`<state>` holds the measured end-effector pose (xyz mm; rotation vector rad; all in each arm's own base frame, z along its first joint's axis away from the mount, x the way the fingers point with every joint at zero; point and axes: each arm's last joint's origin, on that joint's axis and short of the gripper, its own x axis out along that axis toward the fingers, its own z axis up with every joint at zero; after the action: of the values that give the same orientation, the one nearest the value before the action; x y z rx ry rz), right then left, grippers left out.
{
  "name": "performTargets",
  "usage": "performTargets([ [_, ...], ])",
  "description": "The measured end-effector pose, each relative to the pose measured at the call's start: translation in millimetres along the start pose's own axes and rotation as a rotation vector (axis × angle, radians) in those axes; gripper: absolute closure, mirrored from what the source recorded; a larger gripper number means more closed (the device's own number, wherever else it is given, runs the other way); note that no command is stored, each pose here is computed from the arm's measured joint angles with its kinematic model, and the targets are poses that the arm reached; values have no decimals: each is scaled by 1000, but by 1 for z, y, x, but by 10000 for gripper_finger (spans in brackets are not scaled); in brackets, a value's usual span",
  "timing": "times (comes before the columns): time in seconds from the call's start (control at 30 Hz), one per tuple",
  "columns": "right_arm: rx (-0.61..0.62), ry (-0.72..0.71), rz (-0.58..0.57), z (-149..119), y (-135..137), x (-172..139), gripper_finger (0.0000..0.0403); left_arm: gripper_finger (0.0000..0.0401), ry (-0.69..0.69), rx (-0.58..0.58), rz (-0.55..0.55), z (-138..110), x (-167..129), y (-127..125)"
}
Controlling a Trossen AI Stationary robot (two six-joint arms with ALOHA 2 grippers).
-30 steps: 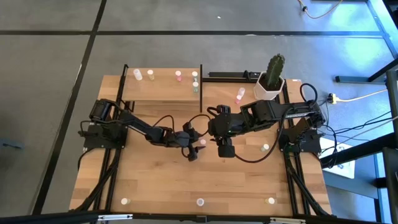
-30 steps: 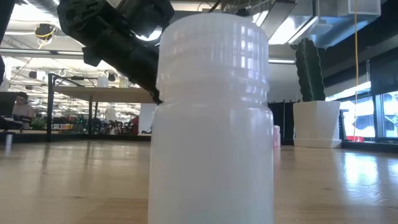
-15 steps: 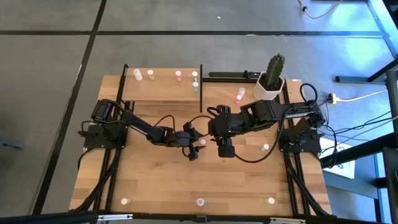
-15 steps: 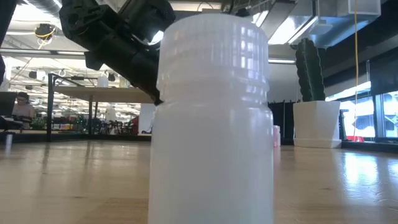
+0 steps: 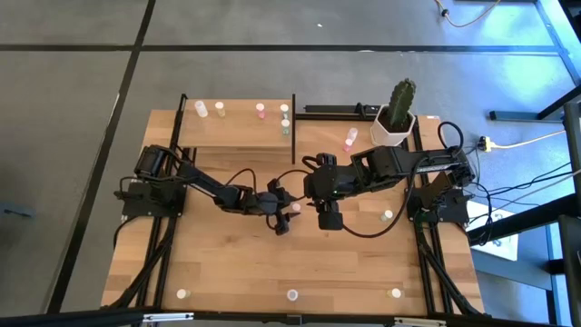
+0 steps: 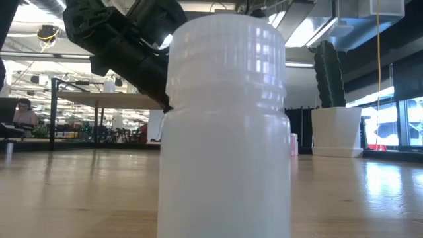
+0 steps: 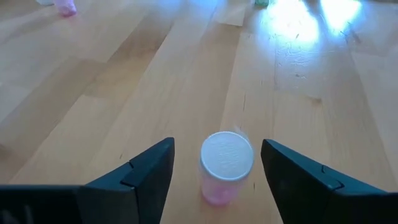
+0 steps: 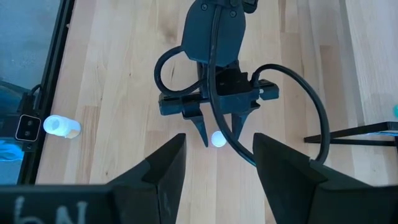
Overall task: Pick and place medicine bottles onto shelf by color
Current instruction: Put the bottom pink pill bottle on the shelf and align it with the other pink pill bottle
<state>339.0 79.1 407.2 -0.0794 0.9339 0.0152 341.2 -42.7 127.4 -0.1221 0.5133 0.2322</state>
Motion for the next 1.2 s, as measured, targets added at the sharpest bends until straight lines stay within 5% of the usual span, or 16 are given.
performTargets([
  [0.5,0,0,0,0,0,0,215,171,0,8,4,0,0,0],
  [1.2,0,0,0,0,0,0,214,236,-1,12,1,-1,-1,-3],
])
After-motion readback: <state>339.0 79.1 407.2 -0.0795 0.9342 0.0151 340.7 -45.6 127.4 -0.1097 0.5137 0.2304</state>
